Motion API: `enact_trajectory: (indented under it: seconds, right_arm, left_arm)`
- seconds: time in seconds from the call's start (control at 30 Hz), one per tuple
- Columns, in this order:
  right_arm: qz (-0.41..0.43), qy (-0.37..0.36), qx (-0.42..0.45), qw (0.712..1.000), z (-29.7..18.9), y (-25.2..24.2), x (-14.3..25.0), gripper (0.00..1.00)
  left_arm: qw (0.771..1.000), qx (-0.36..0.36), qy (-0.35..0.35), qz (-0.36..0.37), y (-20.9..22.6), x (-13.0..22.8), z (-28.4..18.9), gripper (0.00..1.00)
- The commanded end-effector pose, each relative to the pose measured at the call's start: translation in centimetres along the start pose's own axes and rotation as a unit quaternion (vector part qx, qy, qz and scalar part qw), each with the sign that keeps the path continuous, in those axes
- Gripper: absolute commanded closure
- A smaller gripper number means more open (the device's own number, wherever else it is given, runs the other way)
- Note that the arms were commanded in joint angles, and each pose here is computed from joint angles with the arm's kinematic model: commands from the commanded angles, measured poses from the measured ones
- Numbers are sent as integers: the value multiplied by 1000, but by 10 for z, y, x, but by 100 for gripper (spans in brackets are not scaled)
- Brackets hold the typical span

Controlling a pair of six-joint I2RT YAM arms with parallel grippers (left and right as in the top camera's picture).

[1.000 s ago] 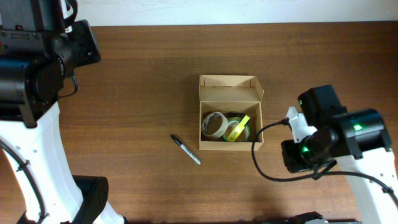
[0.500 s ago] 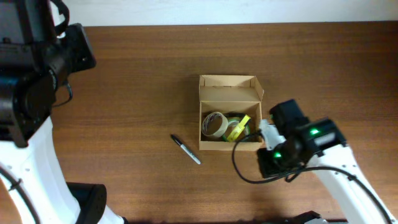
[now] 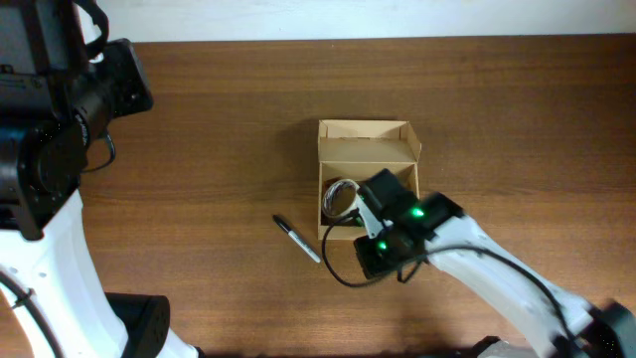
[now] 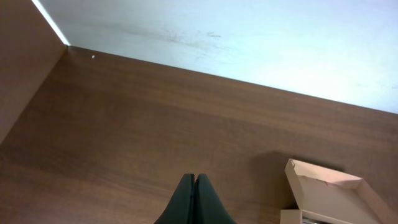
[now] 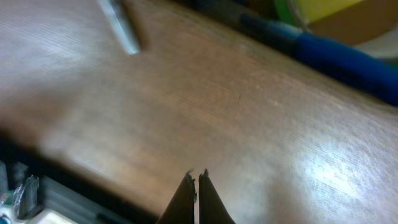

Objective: Pack container

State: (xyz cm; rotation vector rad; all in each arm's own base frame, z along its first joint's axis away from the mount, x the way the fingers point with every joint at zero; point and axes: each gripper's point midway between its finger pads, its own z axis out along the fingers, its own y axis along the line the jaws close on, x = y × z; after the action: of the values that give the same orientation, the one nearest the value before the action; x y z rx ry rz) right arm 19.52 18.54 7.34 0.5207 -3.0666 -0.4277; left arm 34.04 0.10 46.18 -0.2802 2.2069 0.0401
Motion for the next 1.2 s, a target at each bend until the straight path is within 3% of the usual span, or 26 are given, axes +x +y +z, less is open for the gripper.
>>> enact_trajectory:
  seconds: [0.0,0.37,0.9,1.17]
  right_arm:
    - [2,30,21,999,27,-9,-2,96]
    - [-11,15,25,1000,48,-16,-22,96]
    - [38,-38,46,998,27,-96,-52,96]
    - [27,-31,-4,999,31,-68,-50,96]
  left_arm:
    - [1000,7,-3,5,0,1,-6,98]
    - [1000,7,-3,5,-1,1,-6,98]
    - [1000,20,0,7,-5,2,-6,98]
    - [999,31,3,7,-9,3,-7,98]
